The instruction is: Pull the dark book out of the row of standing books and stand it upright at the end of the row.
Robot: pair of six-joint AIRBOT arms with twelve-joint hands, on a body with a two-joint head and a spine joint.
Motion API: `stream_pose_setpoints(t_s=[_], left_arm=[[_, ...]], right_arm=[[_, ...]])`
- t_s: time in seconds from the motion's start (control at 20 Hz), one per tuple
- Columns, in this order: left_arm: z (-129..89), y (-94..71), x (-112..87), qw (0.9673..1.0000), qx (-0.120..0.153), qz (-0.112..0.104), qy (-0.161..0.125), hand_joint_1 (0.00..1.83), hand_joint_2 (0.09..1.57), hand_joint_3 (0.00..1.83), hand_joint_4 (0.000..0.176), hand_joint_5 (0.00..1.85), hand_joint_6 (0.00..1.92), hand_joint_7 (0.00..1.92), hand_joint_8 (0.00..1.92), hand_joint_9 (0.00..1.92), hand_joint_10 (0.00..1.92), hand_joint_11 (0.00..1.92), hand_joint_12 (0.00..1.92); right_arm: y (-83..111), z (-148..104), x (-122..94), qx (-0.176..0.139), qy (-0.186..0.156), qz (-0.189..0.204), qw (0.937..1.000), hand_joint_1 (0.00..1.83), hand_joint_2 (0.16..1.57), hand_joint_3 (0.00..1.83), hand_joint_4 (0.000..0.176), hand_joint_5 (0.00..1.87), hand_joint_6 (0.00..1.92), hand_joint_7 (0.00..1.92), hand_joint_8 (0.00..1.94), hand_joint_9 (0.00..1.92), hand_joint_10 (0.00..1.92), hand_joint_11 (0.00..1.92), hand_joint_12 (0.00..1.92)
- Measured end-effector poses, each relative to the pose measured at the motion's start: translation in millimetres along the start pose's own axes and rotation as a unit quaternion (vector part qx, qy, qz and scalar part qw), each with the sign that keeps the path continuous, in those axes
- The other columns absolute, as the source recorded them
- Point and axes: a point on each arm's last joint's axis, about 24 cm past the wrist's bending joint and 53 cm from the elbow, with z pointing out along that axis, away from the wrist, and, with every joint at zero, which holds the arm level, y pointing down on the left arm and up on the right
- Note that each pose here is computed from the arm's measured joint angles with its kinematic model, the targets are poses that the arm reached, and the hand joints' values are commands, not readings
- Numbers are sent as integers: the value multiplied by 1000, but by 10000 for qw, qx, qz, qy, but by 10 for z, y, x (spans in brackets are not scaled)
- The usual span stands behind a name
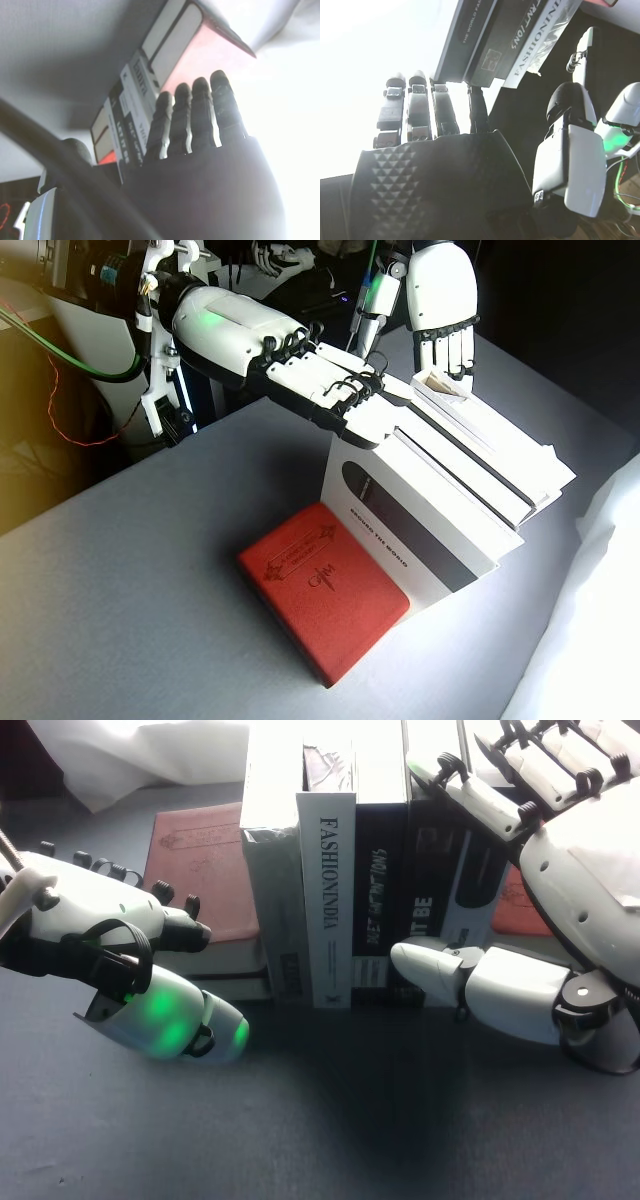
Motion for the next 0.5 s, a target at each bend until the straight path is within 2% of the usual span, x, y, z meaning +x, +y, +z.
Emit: stream_pose_setpoints(t_s=[0.25,0.5], left_arm=[[0,0,2,10000,-1,-2,4,0,1202,1,0,69,9,44,8,10,2,5,2],[0,0,0,10000,0,0,0,0,1205,2,0,70,8,34,3,4,1,5,2]], right_arm=[[57,-85,-14,8,3,-35,10000,0,1013,9,0,0,0,0,0,0,0,0,0],[193,-192,-16,-95,74,-55,9999,0,1028,13,0,0,0,0,0,0,0,0,0]])
